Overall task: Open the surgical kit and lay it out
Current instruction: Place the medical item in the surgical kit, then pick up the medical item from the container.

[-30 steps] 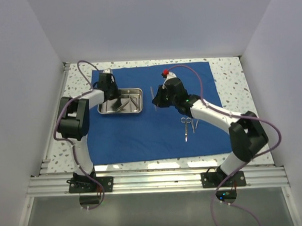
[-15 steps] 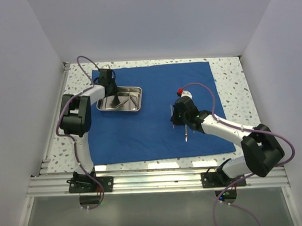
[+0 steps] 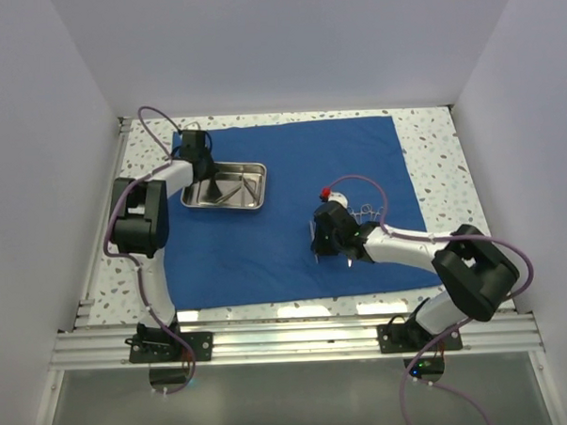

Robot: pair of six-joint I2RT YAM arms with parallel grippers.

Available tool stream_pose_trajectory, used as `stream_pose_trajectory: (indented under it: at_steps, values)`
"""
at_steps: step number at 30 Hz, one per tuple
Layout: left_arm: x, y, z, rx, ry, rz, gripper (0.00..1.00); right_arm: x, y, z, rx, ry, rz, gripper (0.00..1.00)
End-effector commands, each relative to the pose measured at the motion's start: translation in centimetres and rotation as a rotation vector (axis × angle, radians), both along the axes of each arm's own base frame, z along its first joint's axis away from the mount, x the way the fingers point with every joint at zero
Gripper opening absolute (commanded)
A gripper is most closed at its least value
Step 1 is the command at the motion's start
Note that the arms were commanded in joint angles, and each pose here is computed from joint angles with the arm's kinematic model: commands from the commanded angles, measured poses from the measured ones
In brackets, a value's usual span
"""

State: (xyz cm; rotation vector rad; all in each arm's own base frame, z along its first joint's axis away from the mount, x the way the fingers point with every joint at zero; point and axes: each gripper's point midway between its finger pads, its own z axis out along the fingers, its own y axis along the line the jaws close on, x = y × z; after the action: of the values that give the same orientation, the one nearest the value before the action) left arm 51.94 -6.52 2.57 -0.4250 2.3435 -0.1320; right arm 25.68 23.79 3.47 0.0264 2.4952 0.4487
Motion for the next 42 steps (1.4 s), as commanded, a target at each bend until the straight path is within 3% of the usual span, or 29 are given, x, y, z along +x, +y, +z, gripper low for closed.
stream_pose_trajectory:
  at_steps: [1, 2, 3, 5, 7, 8, 21, 26, 33, 37, 42]
  values:
    - [-0.1, 0.9, 2.1, 0.006, -0.046, 0.028, 0.00, 0.2, 1.3, -0.7, 0.029, 0.006, -0.019, 0.00]
    - [-0.2, 0.9, 2.1, 0.006, -0.046, 0.026, 0.00, 0.1, 1.4, -1.0, 0.026, 0.014, -0.022, 0.00]
    - [-0.3, 0.9, 2.6, 0.005, -0.055, 0.026, 0.00, 0.0, 1.5, -1.3, 0.020, 0.023, -0.020, 0.25]
    - [-0.4, 0.9, 2.7, 0.002, -0.061, 0.026, 0.00, -0.3, 1.5, -1.6, 0.014, 0.030, -0.023, 0.46]
    - [-0.5, 0.8, 3.0, -0.002, -0.067, 0.025, 0.00, -0.3, 1.6, -1.3, 0.020, 0.021, -0.021, 0.74]
    - [-0.5, 0.9, 3.0, -0.002, -0.067, 0.024, 0.00, -0.4, 1.6, -1.1, 0.016, 0.018, -0.019, 0.77]
    - [-0.8, 0.8, 6.2, -0.005, -0.135, 0.022, 0.00, 1.2, -0.2, 6.6, -0.018, -0.161, -0.025, 0.79]
    - [-0.4, -1.7, 7.1, -0.019, -0.151, -0.081, 0.00, 1.5, -1.6, 8.2, -0.071, -0.218, -0.030, 0.79]
    - [-0.1, -8.7, 6.1, 0.006, -0.076, -0.261, 0.02, 1.5, -2.1, 8.6, -0.087, -0.243, -0.019, 0.80]
    - [-1.1, -10.1, 5.0, 0.033, -0.032, -0.284, 0.11, 1.5, -2.8, 8.5, -0.121, -0.251, -0.023, 0.81]
    - [-2.0, -9.7, 3.6, 0.069, 0.002, -0.259, 0.12, 1.5, -3.2, 9.0, -0.126, -0.270, -0.022, 0.82]
